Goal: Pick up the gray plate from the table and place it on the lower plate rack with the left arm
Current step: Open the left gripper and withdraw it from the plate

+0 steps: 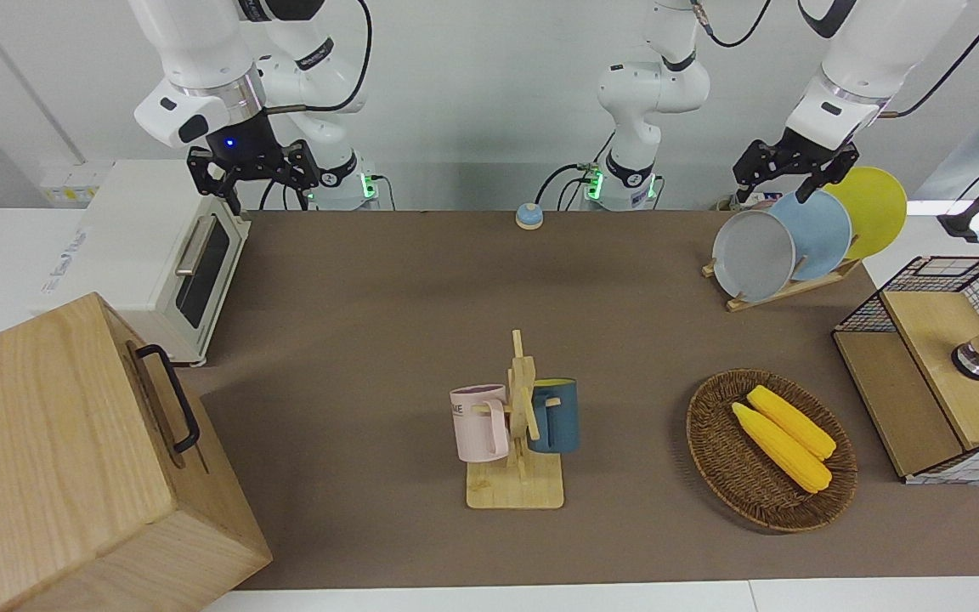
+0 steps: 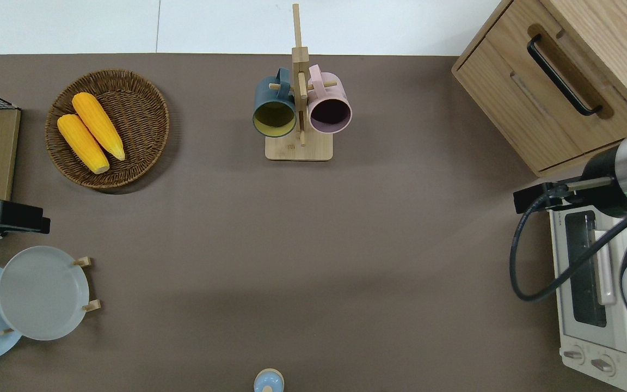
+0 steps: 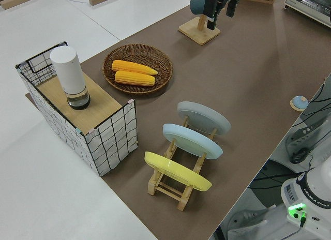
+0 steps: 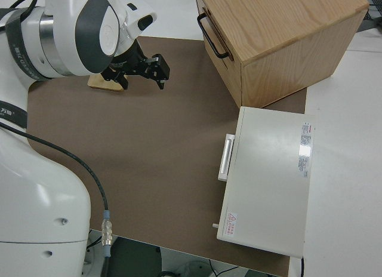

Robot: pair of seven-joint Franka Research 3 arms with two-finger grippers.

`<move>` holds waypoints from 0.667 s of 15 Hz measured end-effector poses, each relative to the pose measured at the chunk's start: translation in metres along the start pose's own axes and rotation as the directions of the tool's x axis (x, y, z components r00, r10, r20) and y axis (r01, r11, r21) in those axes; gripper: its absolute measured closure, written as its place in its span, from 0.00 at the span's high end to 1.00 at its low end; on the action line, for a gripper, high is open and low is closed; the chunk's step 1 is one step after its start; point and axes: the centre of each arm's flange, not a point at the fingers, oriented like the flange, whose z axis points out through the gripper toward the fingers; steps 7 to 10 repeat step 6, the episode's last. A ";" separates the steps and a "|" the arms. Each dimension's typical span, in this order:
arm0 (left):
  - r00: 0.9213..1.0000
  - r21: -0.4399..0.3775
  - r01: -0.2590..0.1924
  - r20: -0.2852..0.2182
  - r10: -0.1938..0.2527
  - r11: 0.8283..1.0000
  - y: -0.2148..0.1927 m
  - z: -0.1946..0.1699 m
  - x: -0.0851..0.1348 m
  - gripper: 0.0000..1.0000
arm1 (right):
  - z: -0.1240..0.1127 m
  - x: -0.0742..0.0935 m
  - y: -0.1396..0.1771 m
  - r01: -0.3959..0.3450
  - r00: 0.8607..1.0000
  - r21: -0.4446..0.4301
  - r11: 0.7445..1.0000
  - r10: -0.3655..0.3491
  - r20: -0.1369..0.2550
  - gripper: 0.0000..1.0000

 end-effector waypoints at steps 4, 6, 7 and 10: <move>0.997 -0.009 0.068 -0.027 -0.068 0.998 -0.001 -0.002 0.003 1.00 | 0.000 0.000 0.000 0.000 1.000 0.000 1.000 0.000 0.000 0.99; 0.994 -0.011 0.102 -0.028 -0.102 0.995 -0.001 -0.002 0.003 1.00 | 0.000 0.000 0.000 0.000 1.000 0.000 1.000 0.000 0.000 0.99; 0.994 -0.011 0.102 -0.028 -0.102 0.995 -0.001 -0.002 0.003 1.00 | 0.000 0.000 0.000 0.000 1.000 0.000 1.000 0.000 0.000 0.99; 0.994 -0.011 0.102 -0.028 -0.102 0.995 -0.001 -0.002 0.003 1.00 | 0.000 0.000 0.000 0.000 1.000 0.000 1.000 0.000 0.000 0.99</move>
